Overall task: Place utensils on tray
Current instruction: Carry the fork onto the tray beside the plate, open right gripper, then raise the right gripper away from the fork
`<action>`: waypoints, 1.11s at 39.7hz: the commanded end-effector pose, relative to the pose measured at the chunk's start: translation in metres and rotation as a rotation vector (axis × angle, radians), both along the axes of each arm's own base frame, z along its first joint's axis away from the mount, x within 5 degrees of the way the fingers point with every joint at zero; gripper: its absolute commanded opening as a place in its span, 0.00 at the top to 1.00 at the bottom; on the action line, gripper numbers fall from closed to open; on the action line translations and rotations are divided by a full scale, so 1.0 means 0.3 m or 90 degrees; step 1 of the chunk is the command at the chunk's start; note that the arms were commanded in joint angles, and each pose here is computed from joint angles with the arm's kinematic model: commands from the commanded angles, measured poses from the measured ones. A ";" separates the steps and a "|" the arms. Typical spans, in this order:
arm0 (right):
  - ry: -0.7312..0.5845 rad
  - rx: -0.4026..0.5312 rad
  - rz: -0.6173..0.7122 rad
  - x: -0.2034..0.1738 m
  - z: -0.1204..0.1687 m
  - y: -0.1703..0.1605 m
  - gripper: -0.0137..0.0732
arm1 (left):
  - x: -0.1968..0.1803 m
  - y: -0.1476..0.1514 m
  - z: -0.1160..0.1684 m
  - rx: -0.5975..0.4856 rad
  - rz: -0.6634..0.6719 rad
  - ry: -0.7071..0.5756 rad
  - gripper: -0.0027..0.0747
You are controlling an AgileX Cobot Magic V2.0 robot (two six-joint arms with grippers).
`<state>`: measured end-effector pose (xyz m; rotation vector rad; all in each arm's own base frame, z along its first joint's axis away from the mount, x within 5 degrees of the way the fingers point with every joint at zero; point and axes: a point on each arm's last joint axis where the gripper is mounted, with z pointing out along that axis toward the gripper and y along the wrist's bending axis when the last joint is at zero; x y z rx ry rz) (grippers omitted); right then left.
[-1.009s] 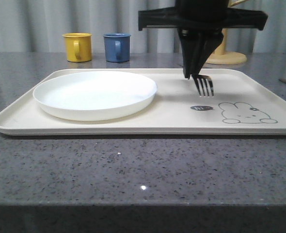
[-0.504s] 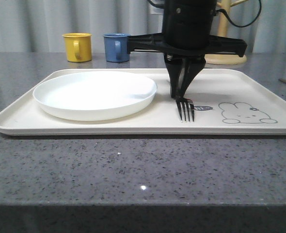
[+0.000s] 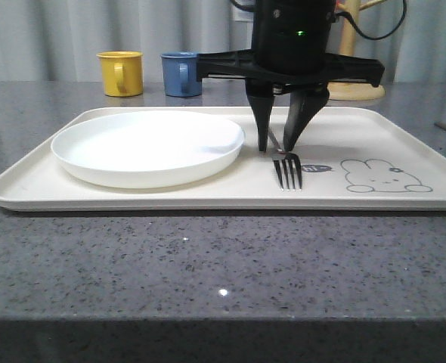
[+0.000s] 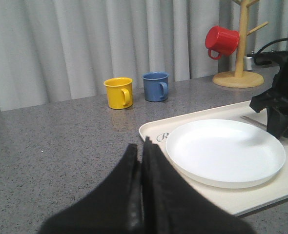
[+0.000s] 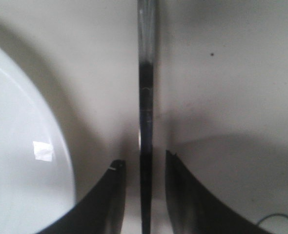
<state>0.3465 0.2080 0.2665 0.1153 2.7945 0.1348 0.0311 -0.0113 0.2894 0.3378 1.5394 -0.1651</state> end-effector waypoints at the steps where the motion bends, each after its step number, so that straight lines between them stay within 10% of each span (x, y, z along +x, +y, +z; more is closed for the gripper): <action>1: -0.061 0.008 -0.005 -0.004 0.137 -0.027 0.52 | -0.004 0.001 0.050 -0.029 0.000 -0.052 0.99; 27: -0.067 -0.063 0.061 -0.001 0.397 -0.375 0.52 | -0.004 0.001 0.050 -0.029 0.000 -0.052 0.99; 44: 0.013 -0.099 -0.011 -0.078 0.241 -0.767 0.52 | -0.004 0.001 0.050 -0.029 0.000 -0.052 0.99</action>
